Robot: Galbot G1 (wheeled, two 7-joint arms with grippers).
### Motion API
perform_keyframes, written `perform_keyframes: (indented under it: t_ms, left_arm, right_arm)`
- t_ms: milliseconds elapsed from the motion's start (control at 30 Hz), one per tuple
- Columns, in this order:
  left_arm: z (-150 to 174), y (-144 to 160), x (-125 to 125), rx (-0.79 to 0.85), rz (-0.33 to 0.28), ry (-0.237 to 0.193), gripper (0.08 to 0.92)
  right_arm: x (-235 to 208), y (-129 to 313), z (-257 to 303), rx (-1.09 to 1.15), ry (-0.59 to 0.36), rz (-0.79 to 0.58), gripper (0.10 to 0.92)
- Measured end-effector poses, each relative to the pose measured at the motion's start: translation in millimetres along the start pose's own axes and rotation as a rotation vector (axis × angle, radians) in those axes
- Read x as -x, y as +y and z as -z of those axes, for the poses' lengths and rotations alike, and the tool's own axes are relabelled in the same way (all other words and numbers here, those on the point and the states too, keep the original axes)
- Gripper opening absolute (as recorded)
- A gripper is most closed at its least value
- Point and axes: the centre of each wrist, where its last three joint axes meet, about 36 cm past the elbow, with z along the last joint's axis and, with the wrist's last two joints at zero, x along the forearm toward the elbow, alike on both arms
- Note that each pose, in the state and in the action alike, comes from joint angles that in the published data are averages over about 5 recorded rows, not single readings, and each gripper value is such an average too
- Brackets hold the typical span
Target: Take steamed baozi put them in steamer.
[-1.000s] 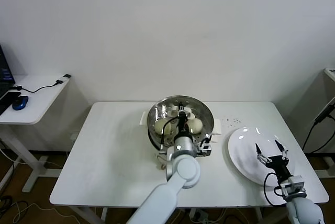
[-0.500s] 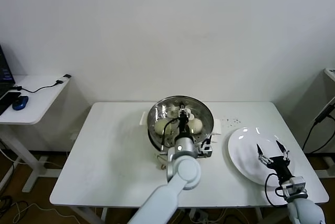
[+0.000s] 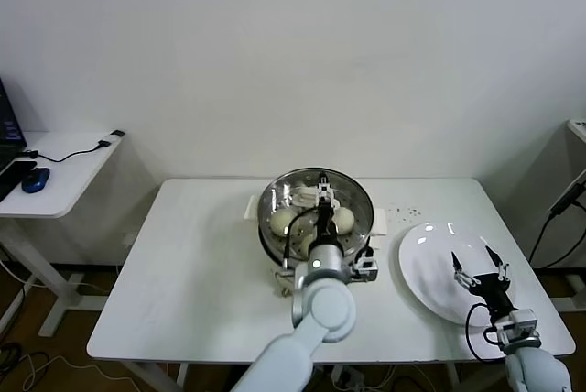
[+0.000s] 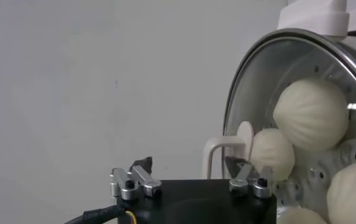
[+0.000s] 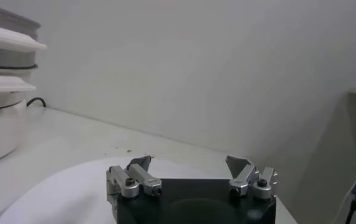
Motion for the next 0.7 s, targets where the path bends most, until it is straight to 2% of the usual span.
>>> perform_keyframes:
  t_ms: [100, 500, 700]
  left_arm:
    - [-0.8, 5.2, -6.3, -0.019, -0.001, -0.005, 0.817]
    - [-15.4, 28.4, -31.4, -0.127, 0.017, 0.002, 0.823]
    - [-42.8, 29.3, -44.9, -0.160, 0.028, 0.018, 0.823]
  right_arm:
    - [0.4, 0.1, 0.2, 0.000, -0.001, 0.000, 0.823]
    - [0.1, -2.9, 4.9, 0.001, 0.003, -0.010, 0.823]
    - [-0.4, -5.6, 10.6, -0.002, 0.005, -0.006, 0.823]
